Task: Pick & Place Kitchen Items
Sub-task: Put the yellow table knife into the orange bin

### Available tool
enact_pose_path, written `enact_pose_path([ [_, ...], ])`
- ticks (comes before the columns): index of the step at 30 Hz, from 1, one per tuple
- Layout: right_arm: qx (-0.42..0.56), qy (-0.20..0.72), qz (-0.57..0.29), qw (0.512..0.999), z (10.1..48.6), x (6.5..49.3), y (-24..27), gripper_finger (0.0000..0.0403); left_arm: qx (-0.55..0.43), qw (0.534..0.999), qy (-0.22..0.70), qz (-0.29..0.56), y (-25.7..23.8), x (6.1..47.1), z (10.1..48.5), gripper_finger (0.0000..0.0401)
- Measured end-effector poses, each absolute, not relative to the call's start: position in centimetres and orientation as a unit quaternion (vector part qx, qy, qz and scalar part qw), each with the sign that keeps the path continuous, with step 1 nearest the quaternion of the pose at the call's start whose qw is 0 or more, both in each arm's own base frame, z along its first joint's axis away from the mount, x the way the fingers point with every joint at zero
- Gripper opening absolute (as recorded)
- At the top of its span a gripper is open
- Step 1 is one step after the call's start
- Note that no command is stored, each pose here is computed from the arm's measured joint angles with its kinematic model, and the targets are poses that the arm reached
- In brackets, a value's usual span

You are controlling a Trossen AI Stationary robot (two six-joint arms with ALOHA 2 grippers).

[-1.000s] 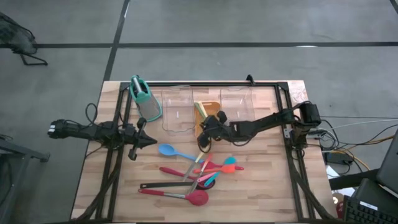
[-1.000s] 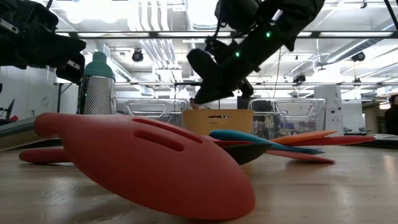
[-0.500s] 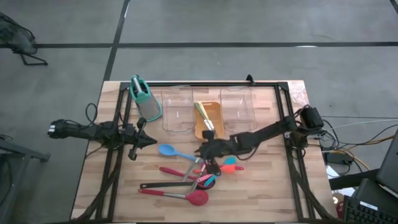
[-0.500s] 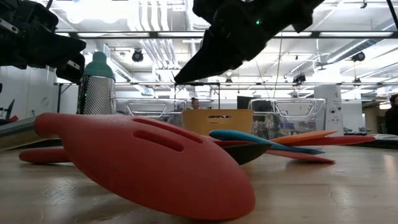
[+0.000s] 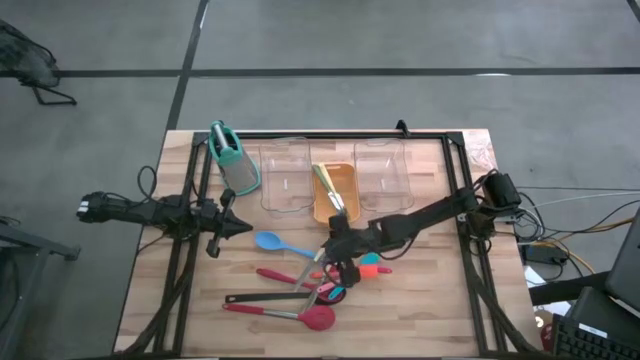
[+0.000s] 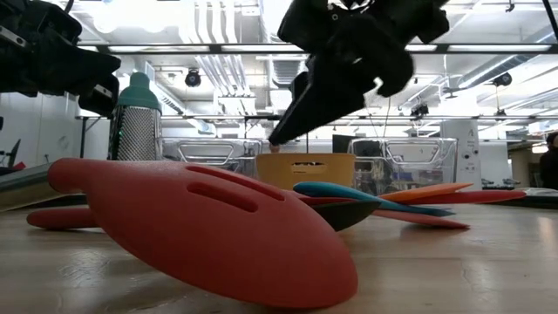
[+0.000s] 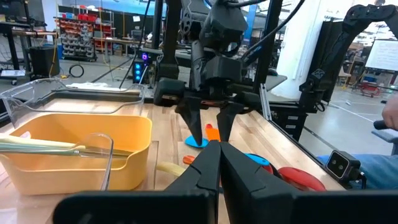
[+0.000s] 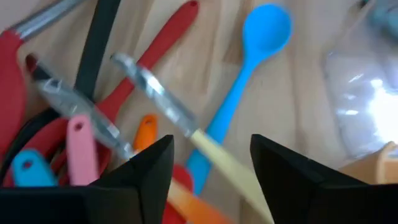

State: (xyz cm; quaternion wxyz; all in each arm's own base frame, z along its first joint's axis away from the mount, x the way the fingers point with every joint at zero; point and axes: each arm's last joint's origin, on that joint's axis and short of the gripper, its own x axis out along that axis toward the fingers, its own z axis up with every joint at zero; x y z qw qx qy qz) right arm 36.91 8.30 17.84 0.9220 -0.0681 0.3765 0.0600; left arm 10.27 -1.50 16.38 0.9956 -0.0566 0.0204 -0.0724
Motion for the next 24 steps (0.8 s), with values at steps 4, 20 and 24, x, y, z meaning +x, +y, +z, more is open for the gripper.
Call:
enact_pose_path([
  [4,-0.075,0.427,0.062,0.899,18.0,37.7,8.4,0.0215,-0.057,0.996,0.021,-0.072,-1.5,10.3,16.4,0.0012],
  [20,-0.163,0.540,0.101,0.820,17.6,42.3,9.1,0.0199,-0.055,0.995,0.035,-0.071,-1.5,10.3,16.1,0.0012],
  [24,-0.178,0.563,0.110,0.800,16.9,43.4,9.3,0.0210,-0.055,0.995,0.040,-0.071,-1.5,10.3,16.0,0.0012],
])
